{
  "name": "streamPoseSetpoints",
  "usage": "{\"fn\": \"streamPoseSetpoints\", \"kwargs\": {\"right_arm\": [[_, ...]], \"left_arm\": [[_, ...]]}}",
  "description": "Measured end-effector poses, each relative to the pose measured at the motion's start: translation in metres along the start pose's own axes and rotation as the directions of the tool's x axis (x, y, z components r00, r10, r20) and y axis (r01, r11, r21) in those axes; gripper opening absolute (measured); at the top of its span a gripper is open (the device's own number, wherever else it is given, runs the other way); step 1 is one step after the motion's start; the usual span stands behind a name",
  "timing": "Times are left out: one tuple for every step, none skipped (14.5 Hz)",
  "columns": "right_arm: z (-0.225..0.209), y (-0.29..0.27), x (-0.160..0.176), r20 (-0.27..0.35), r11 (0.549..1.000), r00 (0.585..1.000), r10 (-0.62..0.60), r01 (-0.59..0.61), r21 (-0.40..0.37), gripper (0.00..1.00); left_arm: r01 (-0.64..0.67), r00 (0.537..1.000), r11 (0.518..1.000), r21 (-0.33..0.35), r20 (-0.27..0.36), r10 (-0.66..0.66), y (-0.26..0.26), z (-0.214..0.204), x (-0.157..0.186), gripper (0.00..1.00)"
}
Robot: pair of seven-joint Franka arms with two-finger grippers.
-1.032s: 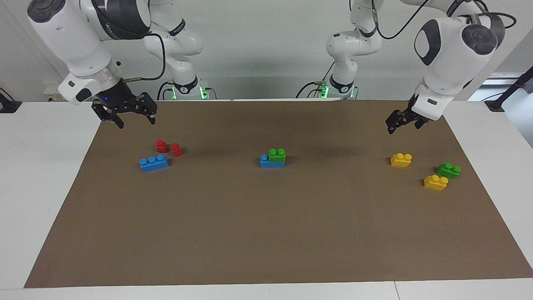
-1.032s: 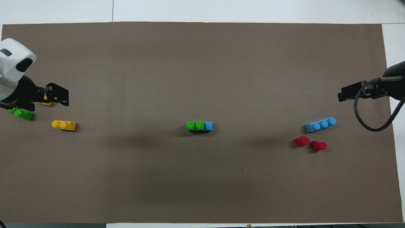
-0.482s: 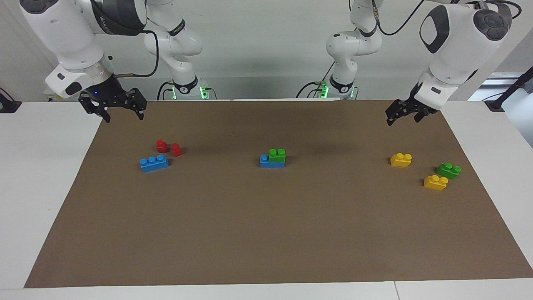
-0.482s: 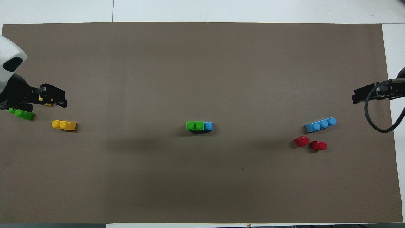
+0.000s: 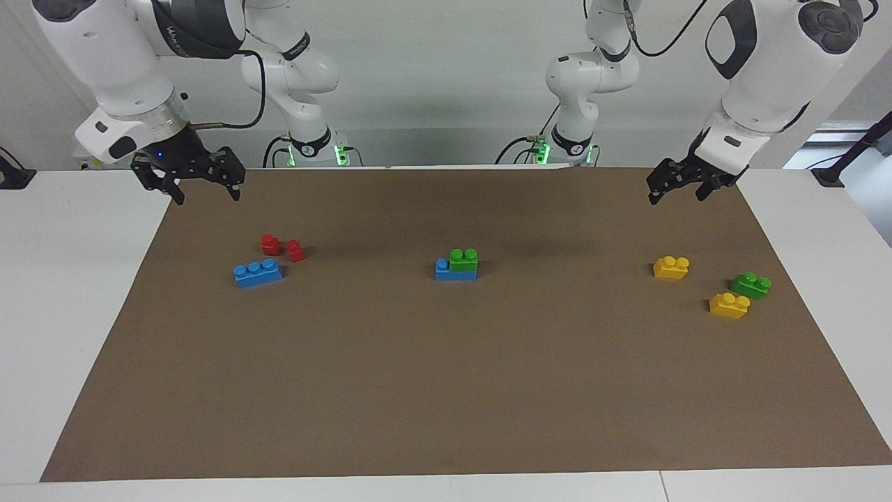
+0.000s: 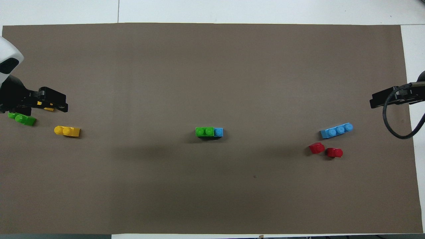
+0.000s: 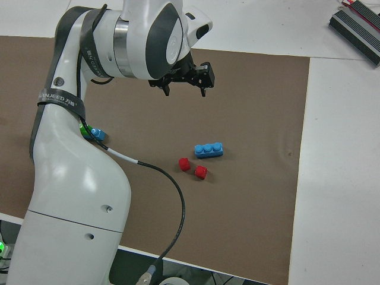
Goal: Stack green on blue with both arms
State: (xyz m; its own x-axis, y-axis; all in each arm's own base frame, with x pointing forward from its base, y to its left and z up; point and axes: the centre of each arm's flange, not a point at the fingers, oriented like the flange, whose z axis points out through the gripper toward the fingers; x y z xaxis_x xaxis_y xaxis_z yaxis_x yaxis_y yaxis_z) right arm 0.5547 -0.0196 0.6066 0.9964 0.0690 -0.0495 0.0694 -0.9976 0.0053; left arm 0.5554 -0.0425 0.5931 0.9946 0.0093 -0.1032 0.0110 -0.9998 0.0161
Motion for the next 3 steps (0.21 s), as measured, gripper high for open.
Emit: {"fn": "streamPoseSetpoints", "kwargs": {"right_arm": [[0.0, 0.0, 0.0, 0.0, 1.0, 1.0, 0.0, 0.0, 0.0, 1.0], [0.0, 0.0001, -0.0001, 0.0, 1.0, 1.0, 0.0, 0.0, 0.0, 1.0], [0.0001, 0.0003, -0.0002, 0.001, 1.0, 1.0, 0.001, -0.001, 0.0, 1.0]], "left_arm": [[-0.001, 1.0, 1.0, 0.0, 0.0, 0.001, 0.0001, 0.0, 0.0, 1.0], [-0.003, 1.0, 1.0, 0.0, 0.0, 0.003, 0.0006, -0.0004, -0.0001, 1.0], [-0.004, 1.0, 1.0, 0.0, -0.002, 0.004, 0.0014, -0.001, -0.0004, 1.0]]}}
